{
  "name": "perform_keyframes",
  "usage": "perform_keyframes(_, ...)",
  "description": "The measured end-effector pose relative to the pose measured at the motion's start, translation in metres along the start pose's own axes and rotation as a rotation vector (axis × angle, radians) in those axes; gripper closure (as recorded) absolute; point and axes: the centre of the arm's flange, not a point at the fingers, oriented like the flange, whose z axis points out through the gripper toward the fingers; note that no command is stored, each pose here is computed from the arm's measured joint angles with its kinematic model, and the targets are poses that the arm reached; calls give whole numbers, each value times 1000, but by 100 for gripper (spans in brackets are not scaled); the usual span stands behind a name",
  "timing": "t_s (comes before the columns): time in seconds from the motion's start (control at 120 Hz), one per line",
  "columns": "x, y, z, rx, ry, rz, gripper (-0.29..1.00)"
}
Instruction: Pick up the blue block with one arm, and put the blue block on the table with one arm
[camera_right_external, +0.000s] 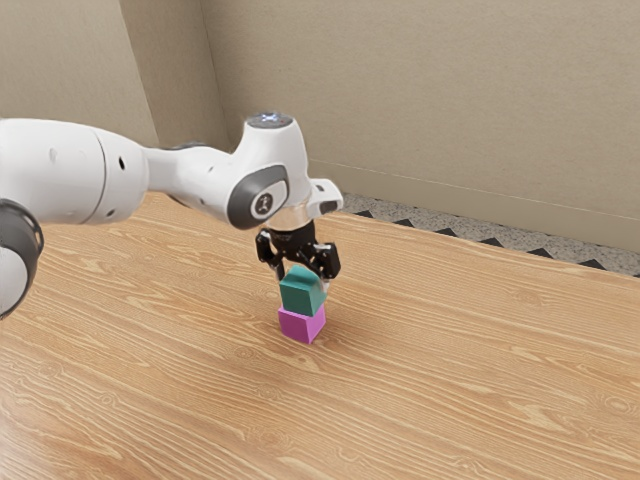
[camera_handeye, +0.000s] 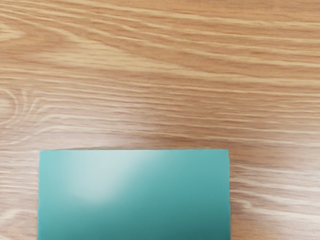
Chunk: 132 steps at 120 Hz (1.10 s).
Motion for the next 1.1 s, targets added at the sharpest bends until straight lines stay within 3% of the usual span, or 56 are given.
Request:
perform_keyframes(0.667, 3, -4, 30, 6, -8, 9, 2)
perform_keyframes(1.1, 8, -3, 21, 6, 13, 29, 31)
